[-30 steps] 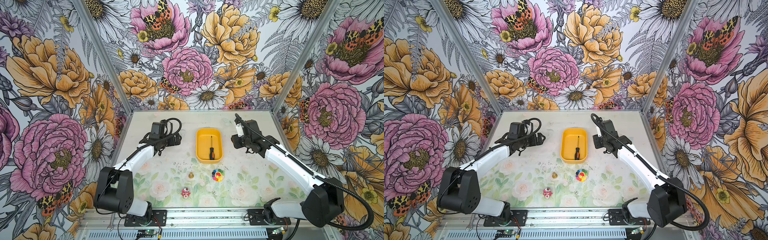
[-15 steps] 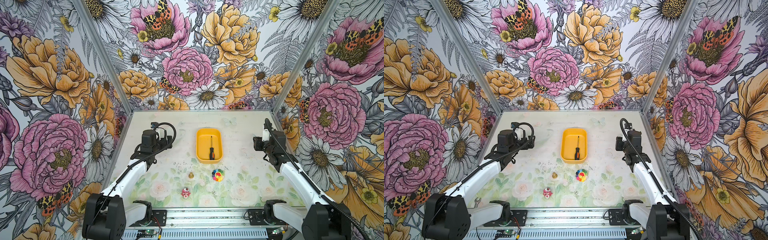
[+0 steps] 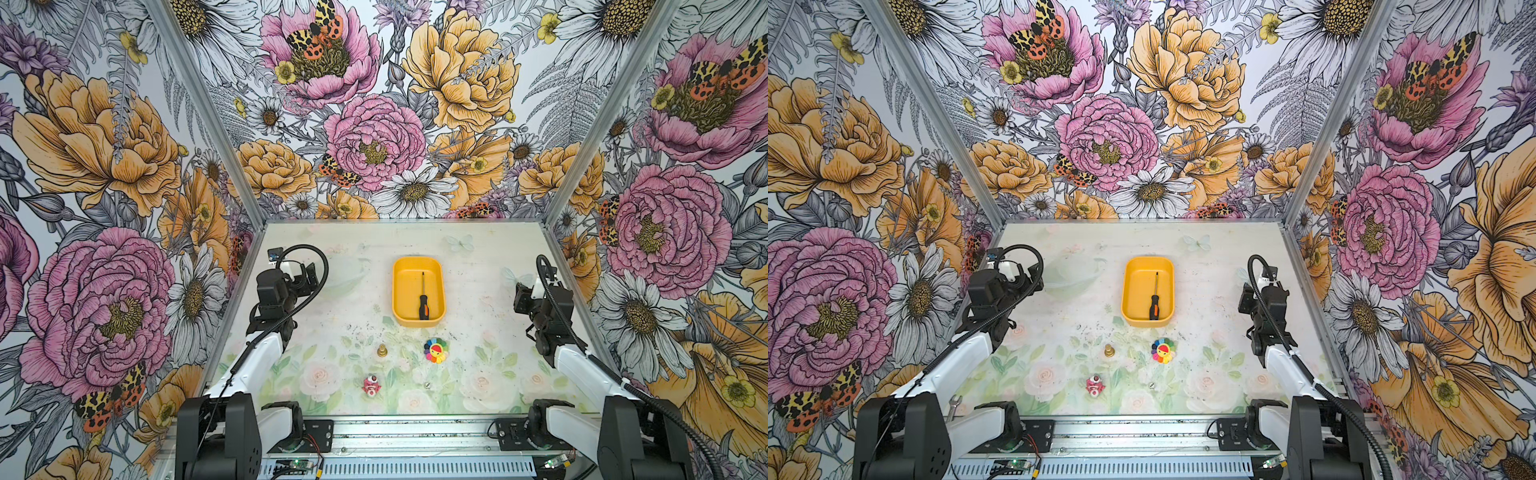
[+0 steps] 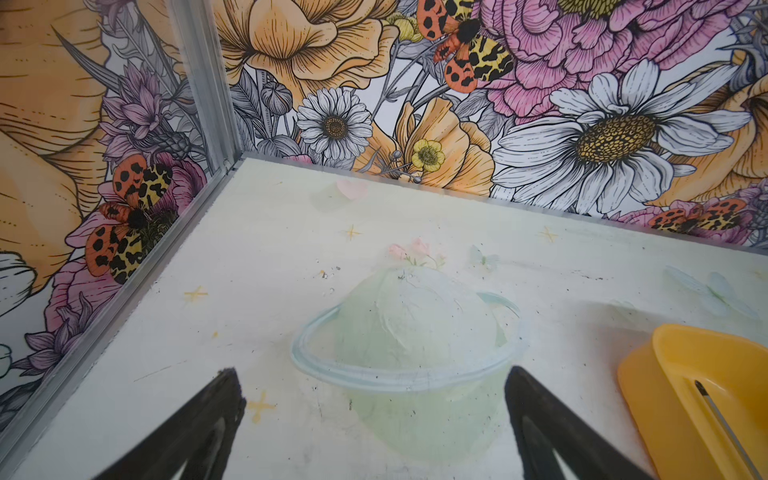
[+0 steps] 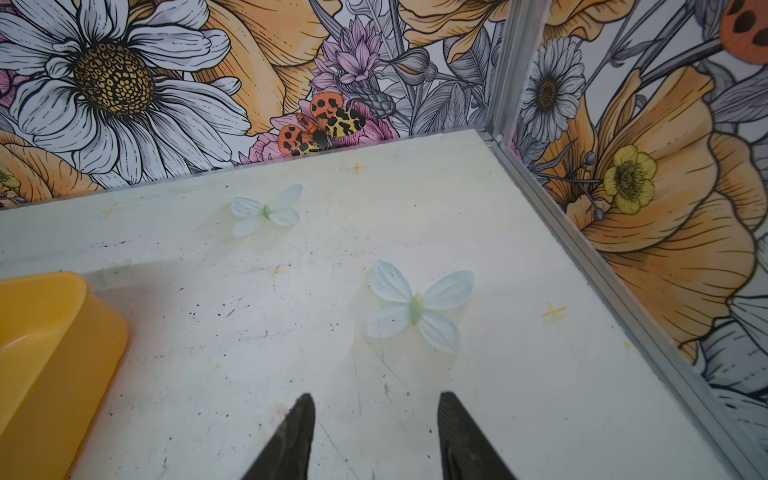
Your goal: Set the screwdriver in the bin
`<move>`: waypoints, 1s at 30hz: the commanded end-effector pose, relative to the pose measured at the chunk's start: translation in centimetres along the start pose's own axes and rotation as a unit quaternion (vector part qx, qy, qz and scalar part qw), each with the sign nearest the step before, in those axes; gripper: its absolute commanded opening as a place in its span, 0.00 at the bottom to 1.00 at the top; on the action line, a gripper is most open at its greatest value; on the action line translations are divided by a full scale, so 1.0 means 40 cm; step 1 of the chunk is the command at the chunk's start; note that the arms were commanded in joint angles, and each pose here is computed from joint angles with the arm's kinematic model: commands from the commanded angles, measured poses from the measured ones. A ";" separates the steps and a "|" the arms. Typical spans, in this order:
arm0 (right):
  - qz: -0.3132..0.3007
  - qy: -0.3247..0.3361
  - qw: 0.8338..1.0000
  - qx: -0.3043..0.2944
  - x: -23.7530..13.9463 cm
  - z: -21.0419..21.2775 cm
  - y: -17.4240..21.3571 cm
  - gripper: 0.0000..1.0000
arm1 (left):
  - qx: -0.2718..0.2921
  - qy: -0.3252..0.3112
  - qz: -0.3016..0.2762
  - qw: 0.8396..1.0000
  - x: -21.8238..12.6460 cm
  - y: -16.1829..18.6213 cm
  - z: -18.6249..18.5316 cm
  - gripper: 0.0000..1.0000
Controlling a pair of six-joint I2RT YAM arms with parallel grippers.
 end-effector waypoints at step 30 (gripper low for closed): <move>-0.056 0.005 0.996 -0.070 0.138 0.050 0.031 0.50 | 0.029 0.010 -0.051 0.998 0.097 0.127 0.049 0.99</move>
Point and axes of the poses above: each gripper's point midway between its finger pads, its own x axis out along the fingers, its own z axis along the line the jaws close on, y = z × x, the point moved 7 cm from there along -x, back along the fingers, and after that the axes turned 10 degrees about -x, right-handed, at the moved point
